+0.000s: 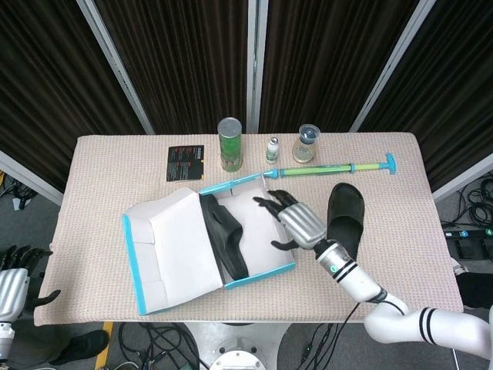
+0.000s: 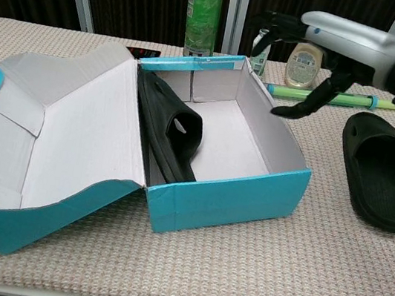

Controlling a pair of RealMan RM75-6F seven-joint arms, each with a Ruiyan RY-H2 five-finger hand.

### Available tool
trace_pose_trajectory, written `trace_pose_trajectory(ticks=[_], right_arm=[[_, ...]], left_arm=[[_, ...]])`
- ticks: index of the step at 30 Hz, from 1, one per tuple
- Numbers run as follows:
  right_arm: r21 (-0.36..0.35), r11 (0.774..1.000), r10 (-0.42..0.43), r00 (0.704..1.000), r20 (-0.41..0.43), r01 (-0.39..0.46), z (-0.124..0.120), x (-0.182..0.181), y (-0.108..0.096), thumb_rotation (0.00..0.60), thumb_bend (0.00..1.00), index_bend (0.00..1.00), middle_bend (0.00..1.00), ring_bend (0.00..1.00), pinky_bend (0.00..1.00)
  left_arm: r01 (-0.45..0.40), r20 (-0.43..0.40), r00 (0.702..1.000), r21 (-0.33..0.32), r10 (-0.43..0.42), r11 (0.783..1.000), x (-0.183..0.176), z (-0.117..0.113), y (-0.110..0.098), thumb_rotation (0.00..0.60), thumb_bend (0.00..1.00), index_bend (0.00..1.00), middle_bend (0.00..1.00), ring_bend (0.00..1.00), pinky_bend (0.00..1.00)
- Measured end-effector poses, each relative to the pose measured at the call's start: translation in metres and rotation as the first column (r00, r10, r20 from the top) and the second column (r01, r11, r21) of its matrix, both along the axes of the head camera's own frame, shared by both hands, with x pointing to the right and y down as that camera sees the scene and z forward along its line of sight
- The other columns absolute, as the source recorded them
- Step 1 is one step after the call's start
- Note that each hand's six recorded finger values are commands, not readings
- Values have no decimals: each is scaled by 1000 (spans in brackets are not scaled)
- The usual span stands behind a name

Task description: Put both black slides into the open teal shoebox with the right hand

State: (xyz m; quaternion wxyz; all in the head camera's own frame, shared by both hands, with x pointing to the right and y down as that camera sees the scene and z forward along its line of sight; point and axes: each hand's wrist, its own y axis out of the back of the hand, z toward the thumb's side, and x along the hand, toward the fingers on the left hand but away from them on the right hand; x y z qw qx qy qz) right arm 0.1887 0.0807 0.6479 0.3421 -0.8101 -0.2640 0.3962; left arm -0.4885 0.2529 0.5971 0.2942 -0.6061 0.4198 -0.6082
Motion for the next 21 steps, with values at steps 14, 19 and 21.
trace_pose_trajectory(ticks=[14, 19, 21], right_arm=[[40, 972, 209, 773, -599, -232, 44, 129, -32, 600, 53, 27, 113, 0, 38], [3, 970, 177, 694, -698, -245, 57, 139, -36, 600, 51, 24, 101, 0, 12], [-14, 970, 157, 672, -724, -241, 61, 139, -37, 600, 51, 25, 99, 0, 3]], left_arm=[[-18, 0, 1000, -11, 18, 1000, 3, 4, -4, 600, 64, 265, 209, 106, 68], [-13, 3, 1000, -17, 13, 1000, 2, 5, -3, 600, 64, 265, 209, 106, 68], [-13, 4, 1000, -21, 13, 1000, 2, 6, -3, 600, 64, 265, 209, 106, 68]])
